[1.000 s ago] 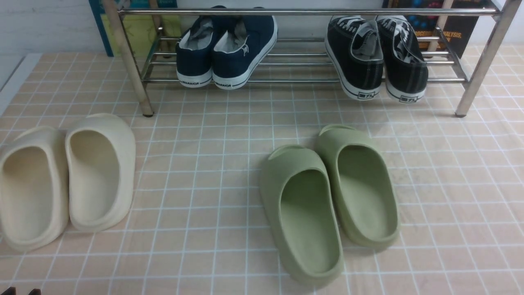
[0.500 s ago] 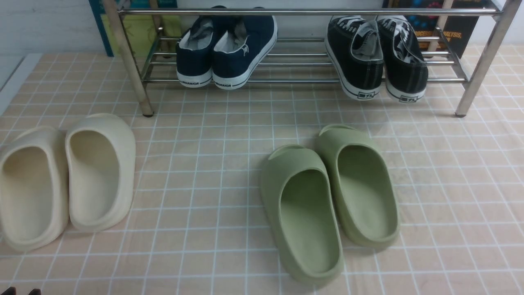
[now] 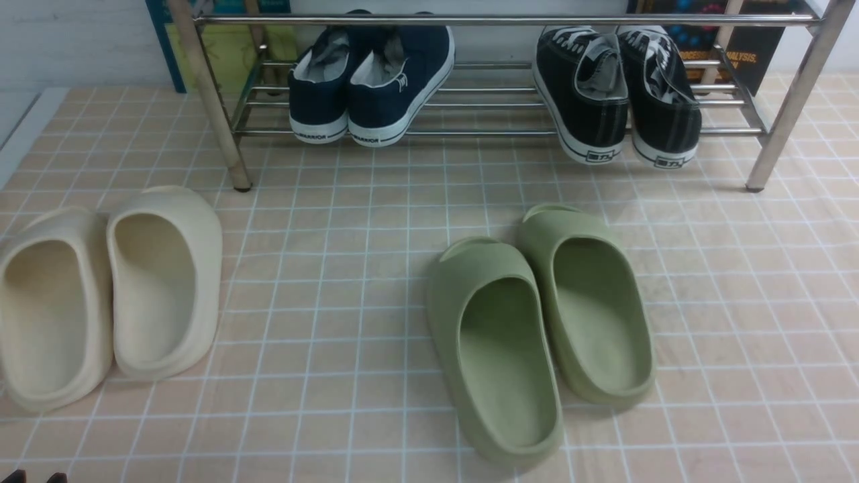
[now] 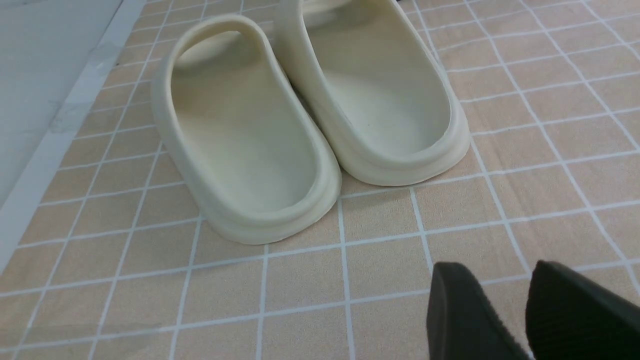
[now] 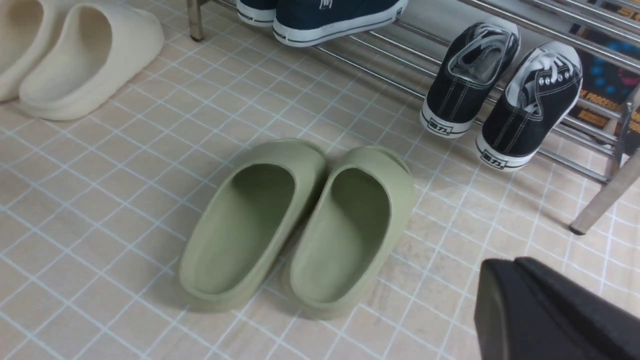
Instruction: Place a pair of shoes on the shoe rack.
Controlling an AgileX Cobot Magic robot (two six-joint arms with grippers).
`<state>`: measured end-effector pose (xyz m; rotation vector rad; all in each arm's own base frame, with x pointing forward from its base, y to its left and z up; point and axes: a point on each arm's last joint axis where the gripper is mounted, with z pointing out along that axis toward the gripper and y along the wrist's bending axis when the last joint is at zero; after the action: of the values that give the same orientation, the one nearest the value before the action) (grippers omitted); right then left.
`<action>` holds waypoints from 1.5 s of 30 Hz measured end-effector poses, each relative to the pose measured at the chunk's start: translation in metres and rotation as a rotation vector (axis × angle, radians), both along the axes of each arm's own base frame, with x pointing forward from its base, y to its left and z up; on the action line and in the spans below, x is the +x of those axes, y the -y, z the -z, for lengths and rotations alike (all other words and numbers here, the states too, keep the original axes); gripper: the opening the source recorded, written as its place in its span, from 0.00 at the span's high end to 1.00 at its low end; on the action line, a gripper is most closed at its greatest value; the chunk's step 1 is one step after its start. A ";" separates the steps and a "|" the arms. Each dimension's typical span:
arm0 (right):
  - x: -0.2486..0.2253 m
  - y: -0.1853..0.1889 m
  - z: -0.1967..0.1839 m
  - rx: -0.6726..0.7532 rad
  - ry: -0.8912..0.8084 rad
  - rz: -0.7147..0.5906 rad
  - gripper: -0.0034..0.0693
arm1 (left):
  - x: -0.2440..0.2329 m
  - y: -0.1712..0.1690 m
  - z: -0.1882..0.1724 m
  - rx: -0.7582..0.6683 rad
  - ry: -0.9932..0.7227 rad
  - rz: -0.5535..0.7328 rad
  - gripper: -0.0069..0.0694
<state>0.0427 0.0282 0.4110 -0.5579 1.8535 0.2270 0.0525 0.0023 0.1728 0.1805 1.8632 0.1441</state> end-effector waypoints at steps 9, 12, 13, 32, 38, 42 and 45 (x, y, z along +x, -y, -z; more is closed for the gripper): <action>-0.015 0.006 0.003 0.031 -0.021 0.029 0.98 | 0.000 0.000 0.000 0.000 0.000 0.000 0.60; -0.012 0.003 0.011 0.046 -0.054 0.024 0.98 | 0.000 0.000 0.000 0.000 0.000 0.000 0.60; -0.008 0.002 0.018 0.053 -0.073 0.022 0.98 | 0.000 0.000 0.000 0.000 0.000 0.000 0.60; 0.006 0.033 0.193 0.245 0.186 0.587 0.98 | 0.000 0.000 0.000 0.000 0.000 0.000 0.60; 0.011 0.035 0.232 0.208 0.077 0.622 0.98 | 0.000 0.000 0.000 0.001 0.000 0.000 0.60; 0.011 0.035 0.233 0.217 0.087 0.620 0.98 | 0.000 0.000 0.000 0.001 0.000 0.000 0.60; 0.011 0.035 0.233 0.217 0.084 0.620 0.98 | 0.000 0.000 0.000 0.001 0.000 0.000 0.60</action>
<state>0.0537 -0.0066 0.1778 0.1643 1.8011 -0.0135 0.0525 0.0023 0.1728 0.1813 1.8631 0.1453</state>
